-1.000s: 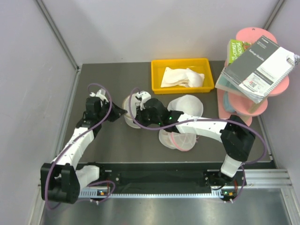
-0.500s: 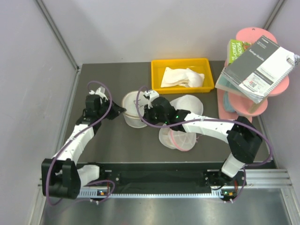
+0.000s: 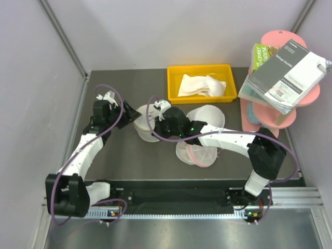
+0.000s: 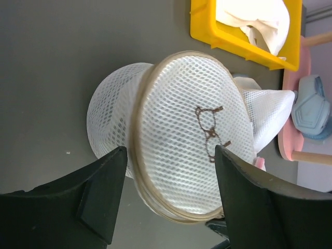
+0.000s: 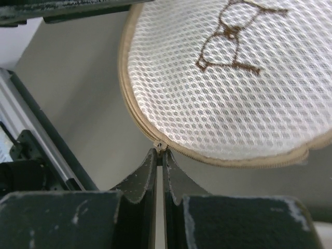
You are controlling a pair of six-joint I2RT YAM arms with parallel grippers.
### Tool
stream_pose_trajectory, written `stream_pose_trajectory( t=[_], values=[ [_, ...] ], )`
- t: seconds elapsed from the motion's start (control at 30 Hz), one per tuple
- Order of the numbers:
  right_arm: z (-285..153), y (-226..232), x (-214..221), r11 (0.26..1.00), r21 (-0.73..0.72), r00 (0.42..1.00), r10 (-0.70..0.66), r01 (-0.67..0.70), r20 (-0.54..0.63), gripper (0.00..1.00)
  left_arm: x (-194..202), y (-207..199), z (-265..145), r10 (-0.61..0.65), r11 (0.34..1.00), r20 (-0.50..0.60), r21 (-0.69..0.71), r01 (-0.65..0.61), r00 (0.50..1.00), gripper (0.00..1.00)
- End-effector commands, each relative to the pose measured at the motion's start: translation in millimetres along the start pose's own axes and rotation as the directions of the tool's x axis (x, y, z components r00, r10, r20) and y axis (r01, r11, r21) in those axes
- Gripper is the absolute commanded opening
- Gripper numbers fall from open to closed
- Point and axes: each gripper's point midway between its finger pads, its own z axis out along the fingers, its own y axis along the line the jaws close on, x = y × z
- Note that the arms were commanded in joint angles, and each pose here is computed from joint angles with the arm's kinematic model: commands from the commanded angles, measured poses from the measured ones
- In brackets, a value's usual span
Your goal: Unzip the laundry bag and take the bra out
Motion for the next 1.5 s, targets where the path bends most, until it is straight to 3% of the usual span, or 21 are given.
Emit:
stream_pose_trajectory(
  t=[0.0, 0.2, 0.3, 0.53, 0.57, 0.7, 1.47],
  values=[
    [10.6, 41.6, -25.4, 0.994, -0.112, 0.998, 0.0, 0.007, 0.056, 0.0, -1.3, 2.0, -21.8, 0.031, 0.999, 0.061, -0.023, -0.03, 0.998, 0.74],
    [21.0, 66.6, -29.6, 0.986, -0.164, 0.998, -0.016, 0.025, 0.054, 0.0, 19.9, 8.3, -31.0, 0.003, 1.0, 0.033, -0.019, -0.003, 0.999, 0.73],
    [22.1, 72.9, -32.1, 0.984, -0.175, 0.998, -0.016, 0.026, 0.059, 0.0, 27.6, 13.9, -32.8, -0.009, 1.0, 0.024, -0.029, 0.01, 1.0, 0.68],
    [23.1, 73.2, -28.8, 0.984, -0.174, 0.999, -0.017, 0.025, 0.05, 0.0, 30.3, 7.9, -29.1, -0.043, 0.999, 0.021, 0.016, 0.043, 0.999, 0.34],
    [22.5, 72.6, -28.9, 0.985, -0.172, 0.999, -0.016, 0.025, 0.052, 0.0, 31.2, 8.7, -27.4, -0.046, 0.999, 0.016, 0.016, 0.046, 0.999, 0.24],
    [20.0, 68.1, -28.7, 0.988, -0.149, 0.998, -0.018, 0.026, 0.055, 0.0, 28.6, 7.6, -24.1, -0.046, 0.999, 0.018, 0.022, 0.045, 0.999, 0.0],
    [-0.5, 34.3, -9.3, 0.999, -0.044, 0.999, -0.017, 0.018, 0.033, 0.0, 17.0, 9.1, -18.6, -0.024, 1.0, 0.035, -0.002, 0.024, 0.999, 0.0]
  ],
)
